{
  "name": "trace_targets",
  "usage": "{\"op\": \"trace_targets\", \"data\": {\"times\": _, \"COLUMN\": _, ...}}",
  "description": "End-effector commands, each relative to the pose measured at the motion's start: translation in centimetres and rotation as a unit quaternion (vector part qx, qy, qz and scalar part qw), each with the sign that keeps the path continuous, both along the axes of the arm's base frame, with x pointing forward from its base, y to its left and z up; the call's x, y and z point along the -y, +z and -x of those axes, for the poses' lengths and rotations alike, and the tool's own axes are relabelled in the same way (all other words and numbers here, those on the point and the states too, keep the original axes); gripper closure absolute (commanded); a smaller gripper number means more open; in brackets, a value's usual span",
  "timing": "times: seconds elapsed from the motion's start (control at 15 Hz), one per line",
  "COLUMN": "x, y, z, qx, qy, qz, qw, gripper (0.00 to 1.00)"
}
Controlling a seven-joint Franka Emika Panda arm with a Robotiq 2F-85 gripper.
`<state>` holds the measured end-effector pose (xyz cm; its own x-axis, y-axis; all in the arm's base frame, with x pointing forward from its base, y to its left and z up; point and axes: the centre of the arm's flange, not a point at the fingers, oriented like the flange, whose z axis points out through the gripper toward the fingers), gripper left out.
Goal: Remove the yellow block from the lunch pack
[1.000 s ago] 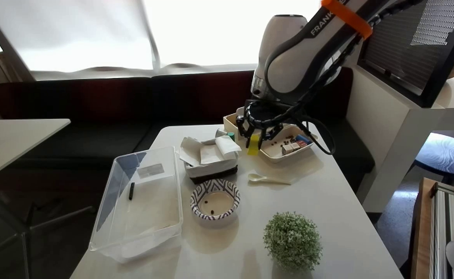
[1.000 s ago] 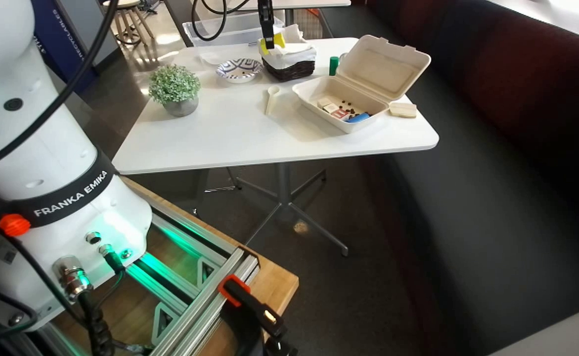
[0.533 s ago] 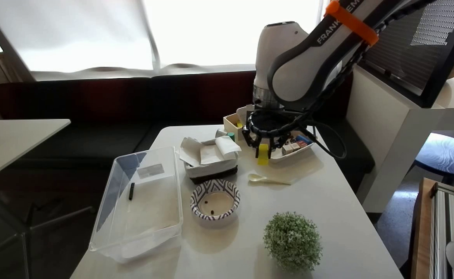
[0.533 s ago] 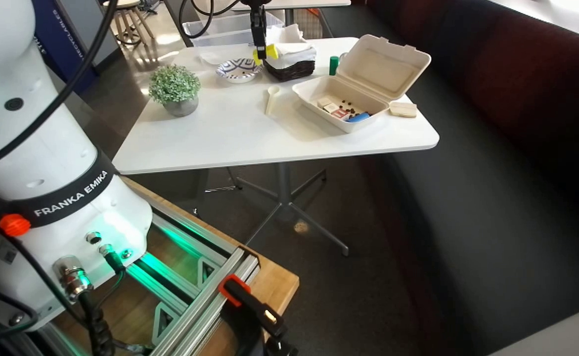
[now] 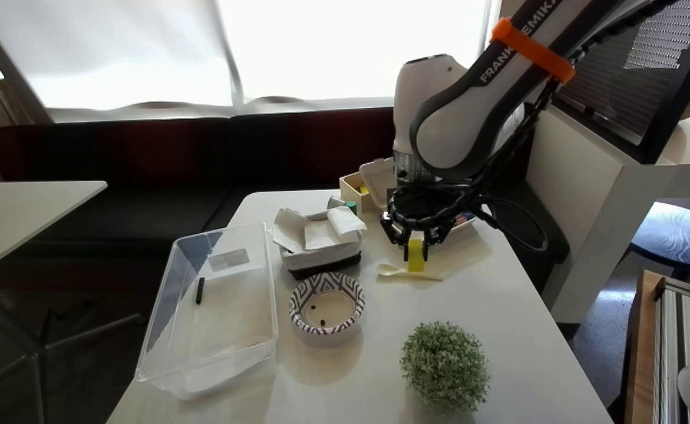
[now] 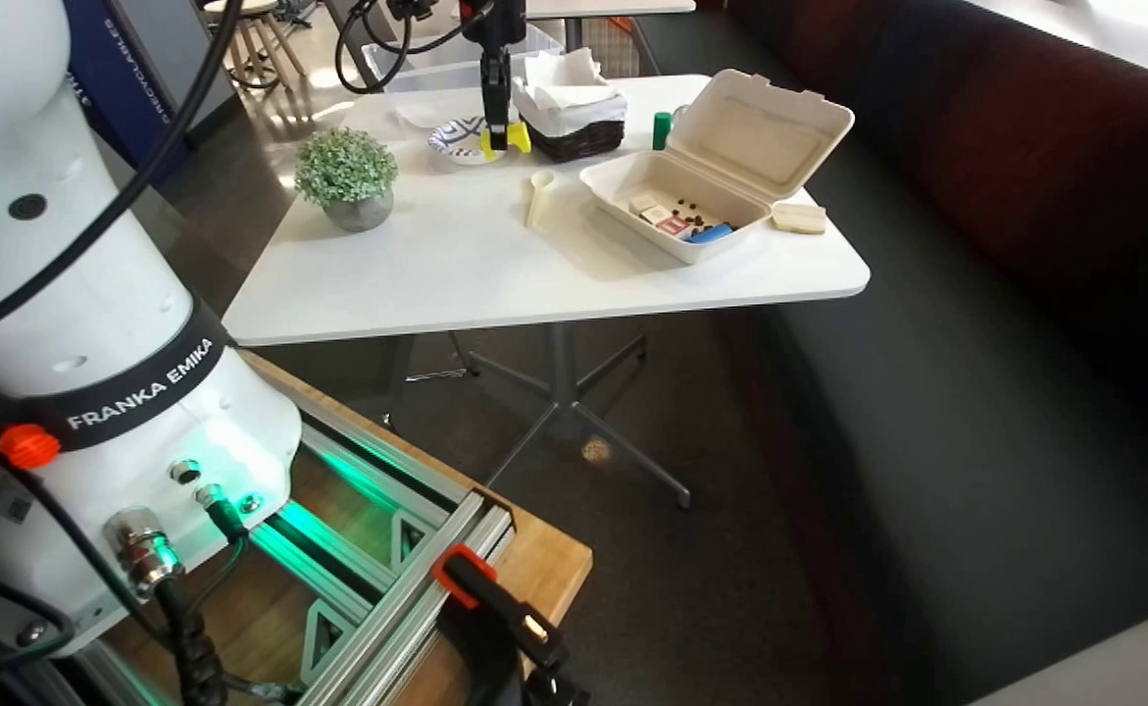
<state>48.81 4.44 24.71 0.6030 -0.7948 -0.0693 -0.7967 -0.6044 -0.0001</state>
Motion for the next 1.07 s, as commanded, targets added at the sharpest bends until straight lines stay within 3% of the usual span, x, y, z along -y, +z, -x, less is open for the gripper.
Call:
{"op": "trace_targets", "data": {"times": 0.0, "x": 0.1, "y": -0.4, "z": 0.1, "qx": -0.004, "qy": 0.001, "qz": 0.0, "qw": 1.0, "gripper": 0.66}}
{"op": "trace_targets", "data": {"times": 0.2, "x": 0.2, "y": -0.9, "z": 0.1, "qx": -0.009, "qy": 0.001, "qz": -0.001, "qw": 1.0, "gripper": 0.66}}
{"op": "trace_targets", "data": {"times": 0.27, "x": 0.2, "y": -0.9, "z": 0.1, "qx": -0.009, "qy": 0.001, "qz": -0.001, "qw": 1.0, "gripper": 0.91}}
{"op": "trace_targets", "data": {"times": 1.0, "x": 2.1, "y": -4.1, "z": -2.4, "qx": -0.028, "qy": 0.034, "qz": -0.007, "qw": 0.999, "gripper": 0.91}}
